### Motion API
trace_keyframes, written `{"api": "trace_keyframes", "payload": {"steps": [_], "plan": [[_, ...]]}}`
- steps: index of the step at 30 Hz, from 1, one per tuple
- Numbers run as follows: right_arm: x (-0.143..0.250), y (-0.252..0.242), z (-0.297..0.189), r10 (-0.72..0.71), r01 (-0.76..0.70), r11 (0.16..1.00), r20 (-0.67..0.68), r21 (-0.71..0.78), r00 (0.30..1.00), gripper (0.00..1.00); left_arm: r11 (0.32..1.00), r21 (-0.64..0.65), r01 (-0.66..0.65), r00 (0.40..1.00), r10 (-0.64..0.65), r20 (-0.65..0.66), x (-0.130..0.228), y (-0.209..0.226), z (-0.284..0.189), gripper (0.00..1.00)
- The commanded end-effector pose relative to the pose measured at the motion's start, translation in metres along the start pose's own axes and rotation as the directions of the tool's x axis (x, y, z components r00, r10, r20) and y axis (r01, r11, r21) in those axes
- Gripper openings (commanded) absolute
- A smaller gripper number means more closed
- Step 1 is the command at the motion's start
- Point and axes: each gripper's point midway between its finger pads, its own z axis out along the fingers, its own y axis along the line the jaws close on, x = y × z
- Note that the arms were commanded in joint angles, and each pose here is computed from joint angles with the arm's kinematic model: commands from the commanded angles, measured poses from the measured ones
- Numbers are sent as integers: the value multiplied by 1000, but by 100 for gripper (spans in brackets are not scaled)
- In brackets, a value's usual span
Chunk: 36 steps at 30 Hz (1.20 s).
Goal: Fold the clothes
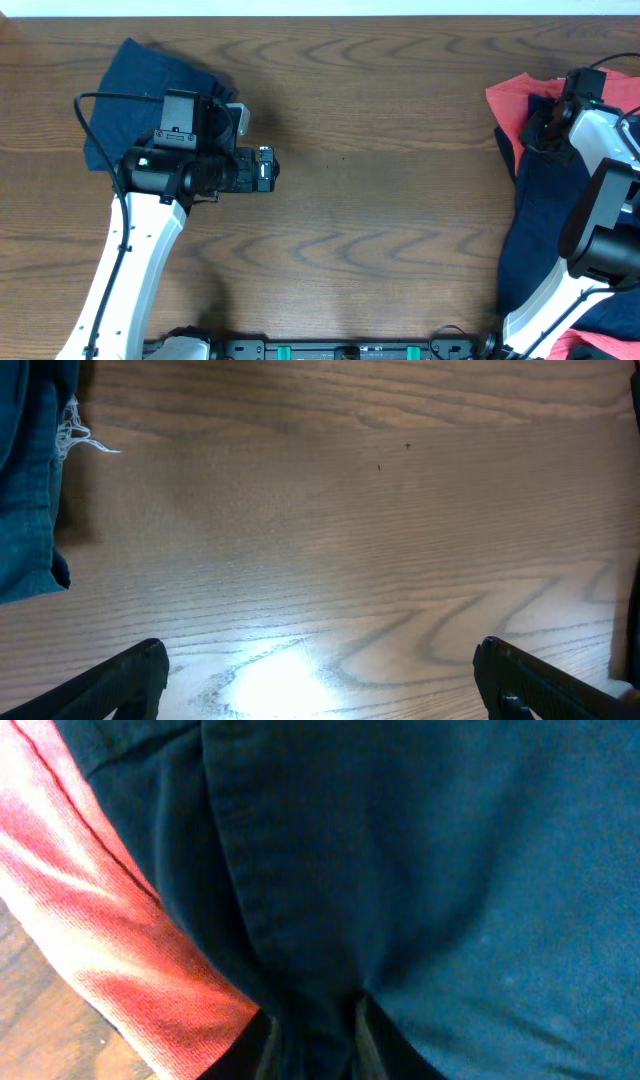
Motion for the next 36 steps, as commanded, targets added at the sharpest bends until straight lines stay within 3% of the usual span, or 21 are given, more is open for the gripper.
{"api": "trace_keyframes", "payload": {"steps": [1, 5, 13, 16, 19, 21, 25, 28, 33, 36], "plan": [[-11, 0, -17, -16, 16, 1000, 37, -10, 999, 1, 1000, 15, -2, 1000, 1, 25, -7, -4, -9, 98], [-6, -6, -18, -5, 5, 1000, 17, 7, 1000, 1, 1000, 15, -2, 1000, 1, 25, -7, -4, -9, 98], [7, -52, -19, 158, -152, 982, -46, 114, 986, 1, 1000, 15, -2, 1000, 1, 25, -7, -4, -9, 98], [7, -41, -19, 85, -88, 996, -93, -33, 992, 1, 1000, 15, -2, 1000, 1, 25, -7, -4, -9, 98], [6, -13, -27, -73, 44, 956, -90, -290, 993, 1, 1000, 15, -2, 1000, 2, 26, -7, -4, -8, 98], [5, -10, -32, -75, 36, 927, -89, -374, 993, 8, 1000, 15, -2, 1000, 2, 26, -8, -4, -9, 98], [4, -16, -35, -37, -9, 916, -106, -402, 994, 46, 1000, 15, -2, 1000, 2, 26, -7, -4, -8, 98], [4, -19, -32, -41, 0, 930, -104, -368, 994, 58, 1000, 15, -2, 1000, 2, 26, -8, -4, -9, 98], [2, -24, -25, -24, -1, 965, -91, -261, 996, 57, 1000, 15, -2, 1000, 2, 26, -8, -4, -9, 98], [-1, -21, -22, -25, 8, 974, -73, -226, 997, 47, 1000, 15, -2, 1000, 2, 26, -7, -4, -9, 98]]}}
